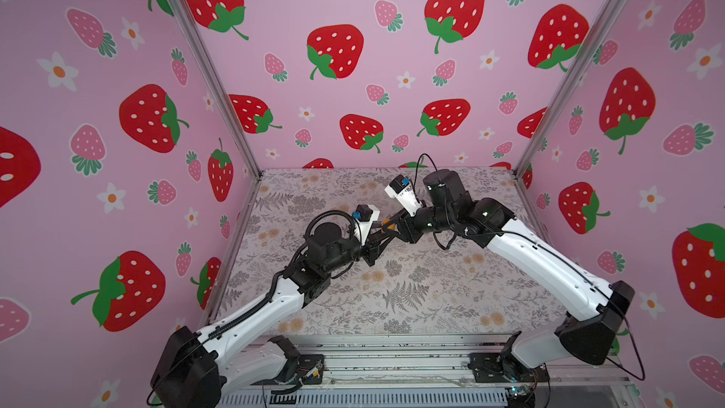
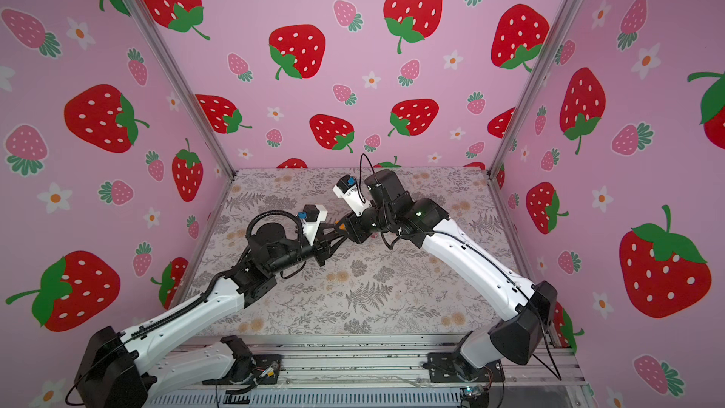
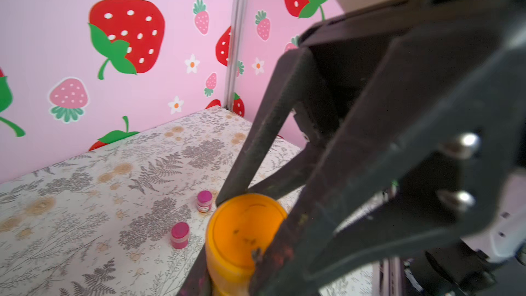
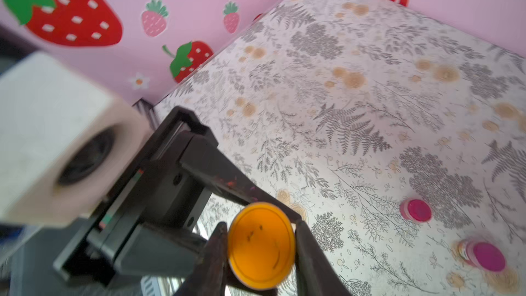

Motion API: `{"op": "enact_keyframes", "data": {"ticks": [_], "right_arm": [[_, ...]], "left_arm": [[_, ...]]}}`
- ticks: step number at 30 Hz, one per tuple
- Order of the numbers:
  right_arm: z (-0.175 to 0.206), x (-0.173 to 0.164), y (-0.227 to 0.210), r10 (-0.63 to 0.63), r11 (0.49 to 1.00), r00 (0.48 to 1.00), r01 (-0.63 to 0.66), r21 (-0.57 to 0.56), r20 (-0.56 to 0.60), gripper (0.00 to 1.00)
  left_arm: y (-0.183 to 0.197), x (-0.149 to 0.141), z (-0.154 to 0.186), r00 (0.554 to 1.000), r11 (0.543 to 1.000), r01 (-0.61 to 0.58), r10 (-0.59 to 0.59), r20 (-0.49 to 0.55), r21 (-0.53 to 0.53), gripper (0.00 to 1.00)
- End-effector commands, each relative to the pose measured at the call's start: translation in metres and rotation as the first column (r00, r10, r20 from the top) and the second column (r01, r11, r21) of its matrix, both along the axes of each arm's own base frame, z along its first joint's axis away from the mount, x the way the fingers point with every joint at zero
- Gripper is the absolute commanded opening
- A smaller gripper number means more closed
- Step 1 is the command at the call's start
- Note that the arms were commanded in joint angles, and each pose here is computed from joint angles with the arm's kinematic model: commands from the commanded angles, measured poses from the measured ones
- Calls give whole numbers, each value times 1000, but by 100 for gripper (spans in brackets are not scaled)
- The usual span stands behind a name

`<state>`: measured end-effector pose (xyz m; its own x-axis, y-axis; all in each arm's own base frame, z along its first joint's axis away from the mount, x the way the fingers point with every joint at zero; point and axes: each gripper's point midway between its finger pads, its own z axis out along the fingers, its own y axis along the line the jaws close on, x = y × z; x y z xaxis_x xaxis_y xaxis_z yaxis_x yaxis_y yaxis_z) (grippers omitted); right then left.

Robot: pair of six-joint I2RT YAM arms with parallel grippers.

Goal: Close the paint jar lid
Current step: Screw the lid onto the paint jar.

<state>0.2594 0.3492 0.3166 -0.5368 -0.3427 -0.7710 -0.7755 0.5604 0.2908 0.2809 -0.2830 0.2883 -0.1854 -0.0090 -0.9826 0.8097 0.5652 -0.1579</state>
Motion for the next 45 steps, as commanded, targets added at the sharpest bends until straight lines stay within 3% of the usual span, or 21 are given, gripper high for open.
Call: {"op": "enact_keyframes", "data": {"ticks": [1, 6, 12, 18, 24, 34, 45], "right_arm": [[14, -6, 30, -62, 989, 996, 70, 127, -62, 42], [43, -9, -11, -148, 985, 989, 149, 85, -19, 73], [75, -21, -67, -93, 992, 995, 96, 81, -38, 83], [74, -51, -62, 229, 973, 973, -229, -5, 40, 82], [72, -60, -46, 369, 929, 928, -369, 6, 43, 76], [55, -70, -28, 409, 911, 912, -409, 42, 13, 72], [50, -76, -27, 431, 901, 902, -431, 42, -1, 56]], "left_arm": [[-5, 16, 71, 982, 991, -41, 64, 178, -129, 0], [-12, 1, 62, 989, 994, 43, -28, 143, -105, 0], [-10, -42, 44, 979, 976, 196, -189, 77, -91, 0], [-10, -83, 47, 935, 931, 354, -352, 33, -92, 0], [-7, -93, 45, 933, 930, 359, -358, 29, -80, 0], [-8, -92, 50, 938, 935, 347, -344, 48, -77, 0], [-10, -92, 51, 935, 933, 353, -350, 52, -73, 0]]}}
